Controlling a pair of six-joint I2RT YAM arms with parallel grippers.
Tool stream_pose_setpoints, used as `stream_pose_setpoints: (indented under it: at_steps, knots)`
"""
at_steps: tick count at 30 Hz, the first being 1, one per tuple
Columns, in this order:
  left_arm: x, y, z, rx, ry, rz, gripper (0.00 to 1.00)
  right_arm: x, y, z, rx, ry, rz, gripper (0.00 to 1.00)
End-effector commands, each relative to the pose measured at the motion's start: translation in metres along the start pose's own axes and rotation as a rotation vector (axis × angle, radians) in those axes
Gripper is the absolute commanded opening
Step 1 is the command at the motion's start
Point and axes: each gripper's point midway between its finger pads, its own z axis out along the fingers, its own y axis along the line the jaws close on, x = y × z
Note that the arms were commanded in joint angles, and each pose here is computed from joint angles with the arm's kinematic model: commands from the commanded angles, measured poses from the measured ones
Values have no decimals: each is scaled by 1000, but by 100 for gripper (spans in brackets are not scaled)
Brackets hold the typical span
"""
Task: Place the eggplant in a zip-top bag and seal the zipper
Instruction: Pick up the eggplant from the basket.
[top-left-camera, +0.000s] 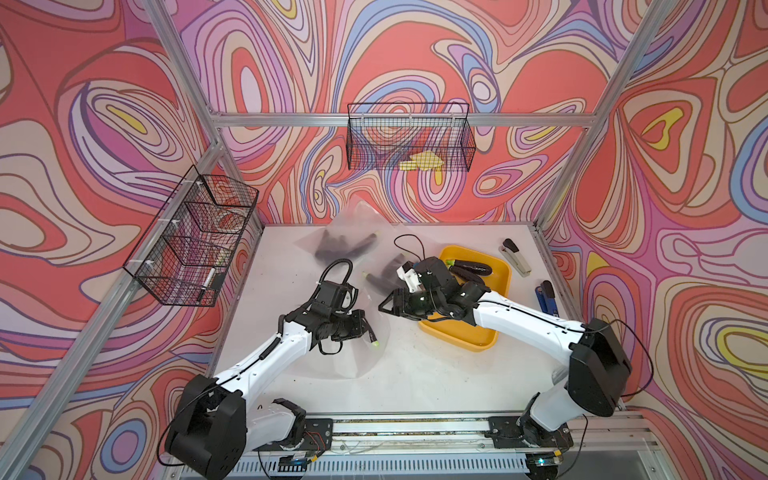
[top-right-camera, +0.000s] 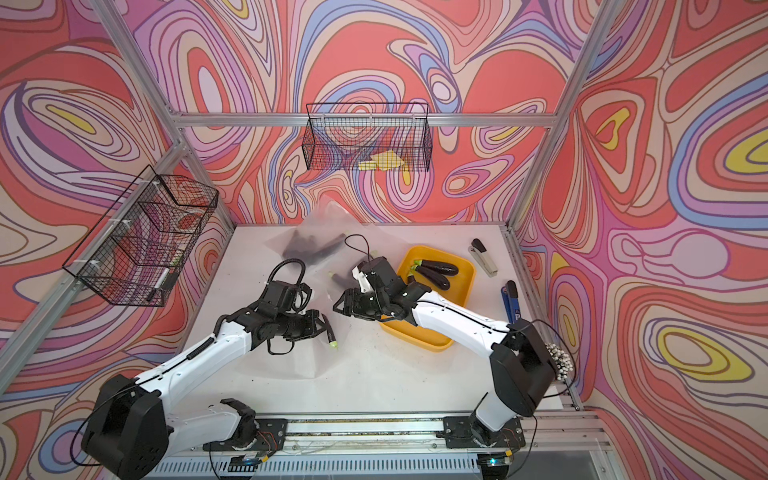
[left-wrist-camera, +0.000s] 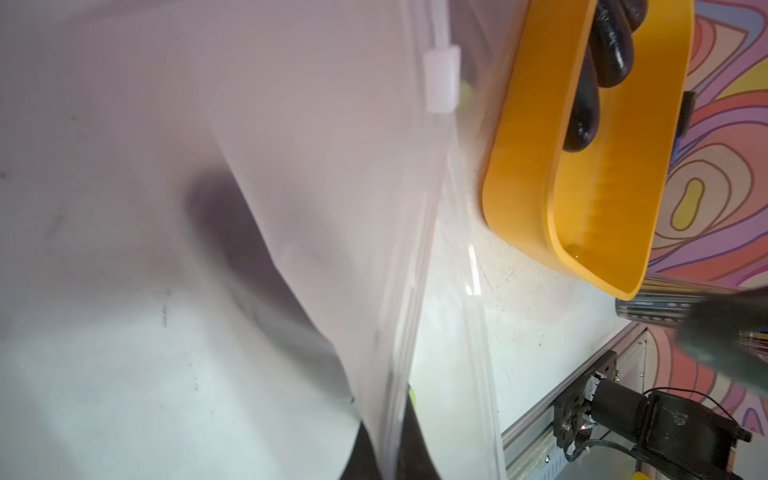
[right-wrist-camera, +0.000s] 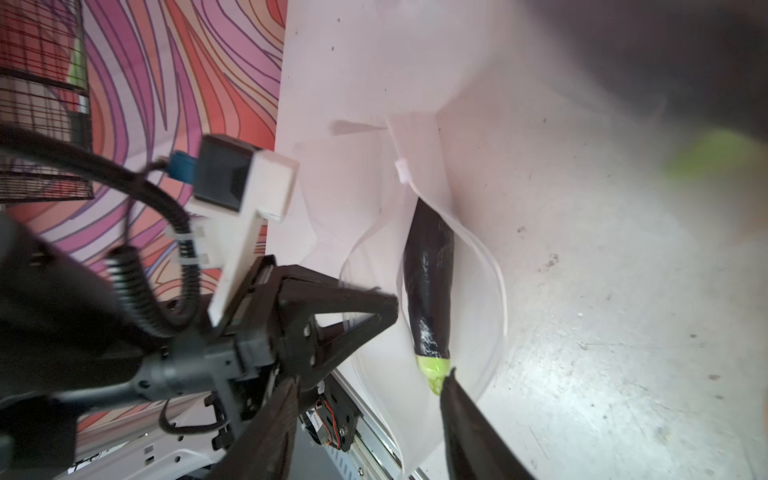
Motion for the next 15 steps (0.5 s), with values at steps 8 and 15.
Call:
stream_pose_setpoints:
  at_steps: [8, 15]
  knots:
    - [6, -12, -4, 28, 39, 72, 0, -39, -218, -55, 718, -72, -22, 56]
    - [8, -15, -4, 43, 40, 84, 0, -56, -257, -50, 828, -91, -77, 60]
